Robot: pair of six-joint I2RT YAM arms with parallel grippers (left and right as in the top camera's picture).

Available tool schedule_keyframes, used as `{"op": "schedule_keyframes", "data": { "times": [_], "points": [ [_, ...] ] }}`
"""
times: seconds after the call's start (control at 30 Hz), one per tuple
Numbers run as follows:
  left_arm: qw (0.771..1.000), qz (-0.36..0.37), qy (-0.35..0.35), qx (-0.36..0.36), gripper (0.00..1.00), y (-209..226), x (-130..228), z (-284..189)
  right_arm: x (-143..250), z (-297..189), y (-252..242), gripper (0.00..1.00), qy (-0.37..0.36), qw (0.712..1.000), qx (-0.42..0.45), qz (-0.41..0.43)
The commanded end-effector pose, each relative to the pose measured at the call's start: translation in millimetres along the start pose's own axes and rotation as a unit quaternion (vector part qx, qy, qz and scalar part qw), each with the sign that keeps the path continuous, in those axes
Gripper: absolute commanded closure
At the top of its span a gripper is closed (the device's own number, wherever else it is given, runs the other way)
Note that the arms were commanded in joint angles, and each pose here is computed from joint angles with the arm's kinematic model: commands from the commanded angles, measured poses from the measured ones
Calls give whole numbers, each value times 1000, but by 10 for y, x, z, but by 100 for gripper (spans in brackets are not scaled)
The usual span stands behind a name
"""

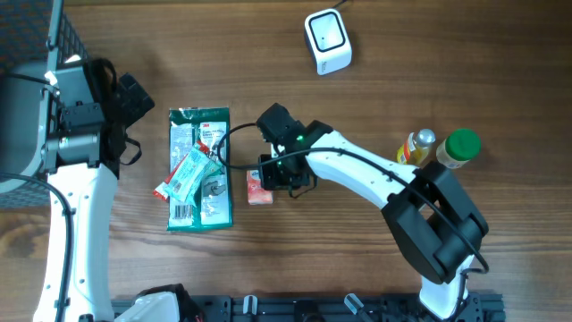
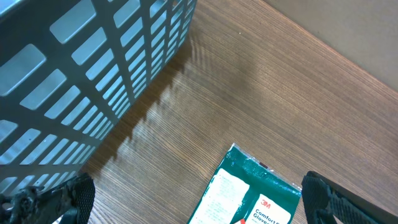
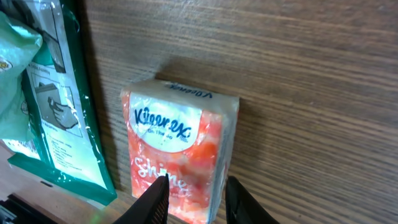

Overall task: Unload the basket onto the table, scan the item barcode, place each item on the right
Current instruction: 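Lower the right gripper onto the Kleenex pack and close on it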

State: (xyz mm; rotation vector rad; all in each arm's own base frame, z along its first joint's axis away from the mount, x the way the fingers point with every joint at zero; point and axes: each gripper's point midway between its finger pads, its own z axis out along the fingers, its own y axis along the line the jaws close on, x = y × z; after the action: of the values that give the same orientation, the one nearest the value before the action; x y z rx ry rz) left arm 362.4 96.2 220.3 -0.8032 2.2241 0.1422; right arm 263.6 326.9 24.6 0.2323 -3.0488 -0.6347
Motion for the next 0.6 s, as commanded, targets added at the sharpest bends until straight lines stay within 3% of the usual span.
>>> {"op": "schedule_keyframes", "data": {
  "times": [0.0,0.43,0.5,0.57],
  "points": [
    [1000,2,-5,-2,0,14,-30,-8,28,-2,-11,70,-2,1000,4,1],
    [1000,2,-5,-2,0,14,-30,-8,101,235,-166,71,-2,1000,3,1],
    [1000,2,-5,-2,0,14,-30,-8,138,286,-218,81,-2,1000,4,8],
    [1000,2,-5,-2,0,14,-30,-8,173,304,-260,82,3,1000,8,17]
  ]
}}
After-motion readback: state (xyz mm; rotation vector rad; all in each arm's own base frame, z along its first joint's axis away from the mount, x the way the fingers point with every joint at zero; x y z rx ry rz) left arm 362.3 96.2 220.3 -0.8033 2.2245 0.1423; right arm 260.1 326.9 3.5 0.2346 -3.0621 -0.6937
